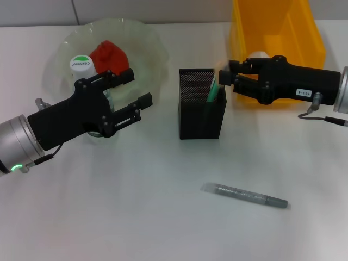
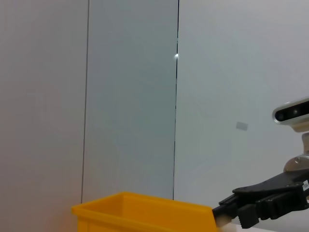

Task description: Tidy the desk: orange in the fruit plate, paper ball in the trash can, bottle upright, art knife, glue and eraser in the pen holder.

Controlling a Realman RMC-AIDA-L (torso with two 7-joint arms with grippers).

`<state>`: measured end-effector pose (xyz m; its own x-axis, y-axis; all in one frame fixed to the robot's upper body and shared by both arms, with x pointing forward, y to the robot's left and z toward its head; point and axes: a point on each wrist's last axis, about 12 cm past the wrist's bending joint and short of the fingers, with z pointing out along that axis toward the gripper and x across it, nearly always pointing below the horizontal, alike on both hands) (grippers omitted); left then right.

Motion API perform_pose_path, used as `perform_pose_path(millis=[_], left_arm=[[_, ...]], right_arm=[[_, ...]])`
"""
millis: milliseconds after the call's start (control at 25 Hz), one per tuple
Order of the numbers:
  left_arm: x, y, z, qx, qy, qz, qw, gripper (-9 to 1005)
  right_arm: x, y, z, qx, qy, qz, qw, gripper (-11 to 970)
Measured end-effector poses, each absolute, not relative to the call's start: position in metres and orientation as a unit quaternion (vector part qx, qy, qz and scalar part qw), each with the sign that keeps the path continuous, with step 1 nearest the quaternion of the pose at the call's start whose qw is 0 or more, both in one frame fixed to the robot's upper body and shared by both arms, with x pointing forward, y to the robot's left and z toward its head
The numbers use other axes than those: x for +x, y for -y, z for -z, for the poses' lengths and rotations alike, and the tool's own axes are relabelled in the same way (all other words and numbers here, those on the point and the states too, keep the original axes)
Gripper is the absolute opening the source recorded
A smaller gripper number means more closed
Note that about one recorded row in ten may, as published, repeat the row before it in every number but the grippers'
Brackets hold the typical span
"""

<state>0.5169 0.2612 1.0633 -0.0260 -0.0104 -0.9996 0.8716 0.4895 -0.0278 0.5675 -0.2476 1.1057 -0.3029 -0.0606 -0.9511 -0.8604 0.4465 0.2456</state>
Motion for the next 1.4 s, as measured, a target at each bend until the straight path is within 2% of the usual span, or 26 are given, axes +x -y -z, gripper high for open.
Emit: perform_pose_path(millis=[200,600,800,960,1080,1400], left_arm=[[0.517,-0.261,-1.063,0.349,-0.616,0.365,0.604,648],[0.517,-0.261,-1.063,0.349,-0.617,0.365,0.604,648],[0.517,-0.261,-1.063,0.349,-0.617,0.365,0.604,648],[0.517,-0.261,-1.063,0.349,-0.616,0.365,0.604,648],[0.517,-0.261,-1.063,0.351,-0.616,0.366,0.604,648],[0.517,-0.26,-1.063,0.354,-0.615,0.366,0.603,648]], right_arm=[[0.57,0.244,-1.105,-0.331,-0.697,-0.41,0.487,427],[0.566,0.248,-1.111,-0.34,-0.689,-0.416,0.487,422],[0.556,0.262,-1.131,-0.342,-0.687,-0.424,0.481,421],[0.548,0.272,-1.159,-0.364,-0.726,-0.407,0.419,421],[0.544,0.27,-1.183,-0.397,-0.774,-0.366,0.331,420],[0.553,0.24,-1.231,-0.463,-0.824,-0.28,0.168,419]])
